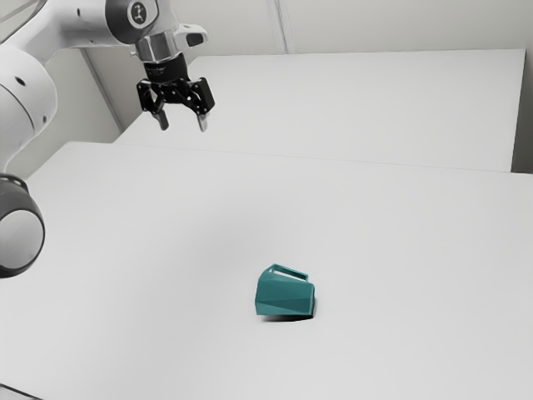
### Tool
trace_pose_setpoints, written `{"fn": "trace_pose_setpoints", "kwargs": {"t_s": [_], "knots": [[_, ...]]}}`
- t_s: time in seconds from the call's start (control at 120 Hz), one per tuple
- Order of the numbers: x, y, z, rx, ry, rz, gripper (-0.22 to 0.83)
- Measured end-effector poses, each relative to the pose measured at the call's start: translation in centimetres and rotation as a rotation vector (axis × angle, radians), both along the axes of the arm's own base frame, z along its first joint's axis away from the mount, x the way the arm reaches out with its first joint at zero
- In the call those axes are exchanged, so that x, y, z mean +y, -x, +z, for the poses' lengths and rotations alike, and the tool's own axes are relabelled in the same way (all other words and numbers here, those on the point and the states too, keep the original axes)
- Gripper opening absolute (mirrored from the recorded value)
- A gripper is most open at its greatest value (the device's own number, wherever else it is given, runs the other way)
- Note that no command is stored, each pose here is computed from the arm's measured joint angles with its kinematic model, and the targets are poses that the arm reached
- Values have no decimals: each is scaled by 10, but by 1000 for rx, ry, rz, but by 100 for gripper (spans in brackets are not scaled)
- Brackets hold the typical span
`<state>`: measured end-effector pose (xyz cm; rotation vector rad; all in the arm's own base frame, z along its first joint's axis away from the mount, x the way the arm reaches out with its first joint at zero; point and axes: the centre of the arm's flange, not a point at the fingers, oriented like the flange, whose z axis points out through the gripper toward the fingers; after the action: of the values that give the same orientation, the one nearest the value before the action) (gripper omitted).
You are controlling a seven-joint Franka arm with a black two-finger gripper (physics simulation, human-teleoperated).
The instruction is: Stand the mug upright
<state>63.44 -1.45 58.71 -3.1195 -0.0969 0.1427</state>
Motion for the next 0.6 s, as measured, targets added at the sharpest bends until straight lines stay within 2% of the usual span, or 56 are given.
{"fn": "trace_pose_setpoints", "kwargs": {"t_s": [0.292, 0.425, 0.6], "knots": [[-22, -6, -3, -28, -10, -36, 62], [-57, -6, -17, -1, 6, -94, 61], [-41, 6, -50, 63, 81, -98, 62]]}}
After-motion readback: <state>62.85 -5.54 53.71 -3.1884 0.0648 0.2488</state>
